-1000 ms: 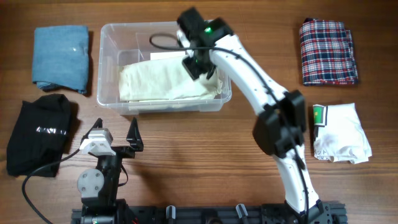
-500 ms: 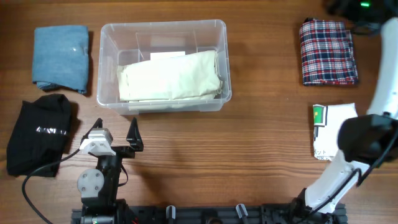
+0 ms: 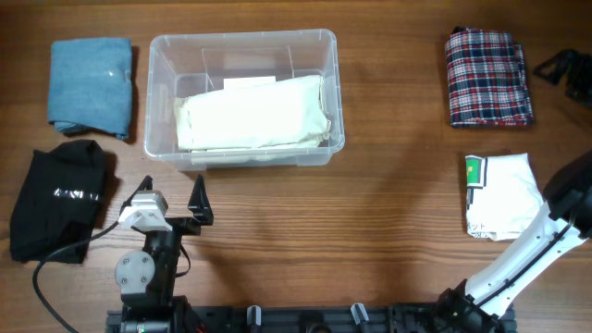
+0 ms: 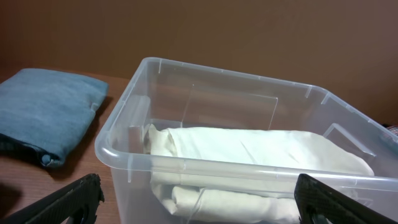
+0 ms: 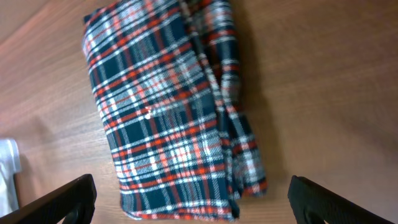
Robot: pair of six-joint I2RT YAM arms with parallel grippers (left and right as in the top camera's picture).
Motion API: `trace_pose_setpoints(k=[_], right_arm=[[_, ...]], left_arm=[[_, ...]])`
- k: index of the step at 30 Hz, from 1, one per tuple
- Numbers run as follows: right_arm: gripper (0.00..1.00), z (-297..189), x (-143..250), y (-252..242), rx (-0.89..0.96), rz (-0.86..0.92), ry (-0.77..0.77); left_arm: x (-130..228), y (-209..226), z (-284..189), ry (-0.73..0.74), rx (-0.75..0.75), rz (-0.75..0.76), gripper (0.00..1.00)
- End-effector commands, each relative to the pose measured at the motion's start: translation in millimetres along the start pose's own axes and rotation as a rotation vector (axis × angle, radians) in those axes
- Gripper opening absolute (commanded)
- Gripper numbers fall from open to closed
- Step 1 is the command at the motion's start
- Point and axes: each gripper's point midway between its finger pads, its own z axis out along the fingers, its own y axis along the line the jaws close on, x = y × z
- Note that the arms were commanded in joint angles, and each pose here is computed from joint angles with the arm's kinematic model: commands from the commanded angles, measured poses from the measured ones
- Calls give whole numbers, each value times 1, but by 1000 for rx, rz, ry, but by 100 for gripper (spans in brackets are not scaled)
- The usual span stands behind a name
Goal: Pack container
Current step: 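Move the right gripper to the plaid shirt and grasp it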
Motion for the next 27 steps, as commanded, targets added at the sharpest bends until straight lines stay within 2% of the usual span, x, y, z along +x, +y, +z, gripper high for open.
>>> trace_pose_setpoints(k=[1,7,13,22,23,24,25,26,27], right_arm=[[100,37,5,12,-157,-170,4],[100,77,13,5,-198,-247,14],[100,105,13,2,-241,-249,-6],[99,146,19,35,-280,-270,37],[96,149,19,42,-282,-264,45],[84,152,19,47,-284,-265,48],[66,153,18,50,-282,-254,50],[53,154,18,51,-282,-248,51],[43,154,18,51,-282,-234,53]], left_arm=[[1,3,0,0,-14,-6,100],[1,3,0,0,-14,-6,100],[1,3,0,0,-14,-6,100],[1,3,0,0,-14,-6,100],[1,3,0,0,-14,-6,100],[1,3,0,0,-14,-6,100],[1,3,0,0,-14,-6,100],[1,3,0,0,-14,-6,100],[1,3,0,0,-14,-6,100]])
